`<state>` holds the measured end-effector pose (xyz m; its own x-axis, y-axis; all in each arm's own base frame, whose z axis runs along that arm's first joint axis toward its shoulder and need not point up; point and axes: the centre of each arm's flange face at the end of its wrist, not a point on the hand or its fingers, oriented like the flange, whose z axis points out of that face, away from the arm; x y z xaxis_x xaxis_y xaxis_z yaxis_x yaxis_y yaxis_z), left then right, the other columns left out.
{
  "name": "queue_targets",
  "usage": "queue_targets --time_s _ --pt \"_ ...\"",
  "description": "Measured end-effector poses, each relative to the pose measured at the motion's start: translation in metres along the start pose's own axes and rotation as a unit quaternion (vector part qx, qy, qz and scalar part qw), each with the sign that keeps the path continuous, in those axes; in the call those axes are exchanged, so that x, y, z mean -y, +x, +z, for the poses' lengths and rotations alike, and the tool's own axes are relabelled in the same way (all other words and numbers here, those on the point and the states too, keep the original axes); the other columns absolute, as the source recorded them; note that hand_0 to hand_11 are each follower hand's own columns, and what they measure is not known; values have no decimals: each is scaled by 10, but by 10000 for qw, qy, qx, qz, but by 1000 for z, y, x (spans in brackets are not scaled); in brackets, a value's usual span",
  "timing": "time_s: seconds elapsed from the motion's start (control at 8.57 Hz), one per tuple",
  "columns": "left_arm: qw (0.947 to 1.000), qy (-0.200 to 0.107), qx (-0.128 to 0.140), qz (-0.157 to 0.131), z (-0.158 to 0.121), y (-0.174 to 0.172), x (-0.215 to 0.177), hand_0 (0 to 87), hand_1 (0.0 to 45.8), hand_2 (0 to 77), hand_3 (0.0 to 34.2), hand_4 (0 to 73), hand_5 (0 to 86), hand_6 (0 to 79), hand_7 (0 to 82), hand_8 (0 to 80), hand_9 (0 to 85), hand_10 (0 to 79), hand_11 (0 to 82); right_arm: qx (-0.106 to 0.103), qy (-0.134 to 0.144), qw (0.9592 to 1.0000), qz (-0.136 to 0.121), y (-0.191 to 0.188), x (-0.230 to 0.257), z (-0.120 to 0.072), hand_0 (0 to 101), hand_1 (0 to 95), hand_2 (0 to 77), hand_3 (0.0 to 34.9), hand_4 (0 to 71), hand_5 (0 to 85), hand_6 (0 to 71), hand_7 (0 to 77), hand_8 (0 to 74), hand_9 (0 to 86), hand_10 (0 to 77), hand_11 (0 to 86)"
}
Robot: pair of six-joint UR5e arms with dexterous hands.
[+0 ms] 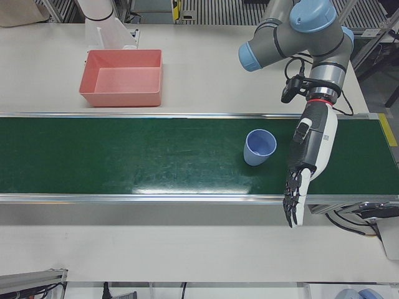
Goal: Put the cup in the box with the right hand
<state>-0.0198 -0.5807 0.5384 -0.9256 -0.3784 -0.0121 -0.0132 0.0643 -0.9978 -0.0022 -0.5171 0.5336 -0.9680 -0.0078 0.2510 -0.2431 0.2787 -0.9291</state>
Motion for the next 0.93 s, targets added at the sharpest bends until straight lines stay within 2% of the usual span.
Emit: queue_targets --time_s 0.35,0.7,0.93 --pt "10000 -16 0 3 0 0 -2 0 5 5 0 0 0 0 0 0 5 0 0 2 -99 9999 40 3 -9 9 393 125 131 0 0 16 5 22 5 5 0 11" --pt "10000 -23 2 5 0 0 -4 0 5 5 0 0 0 0 0 0 5 0 0 -4 -207 9997 115 10 -20 15 394 98 164 0 0 16 5 44 5 5 0 5" --pt "10000 -16 1 4 0 0 -3 0 5 5 0 0 0 0 0 0 5 0 0 -23 -292 9994 175 19 -27 22 394 120 175 0 0 16 5 33 5 5 0 5"
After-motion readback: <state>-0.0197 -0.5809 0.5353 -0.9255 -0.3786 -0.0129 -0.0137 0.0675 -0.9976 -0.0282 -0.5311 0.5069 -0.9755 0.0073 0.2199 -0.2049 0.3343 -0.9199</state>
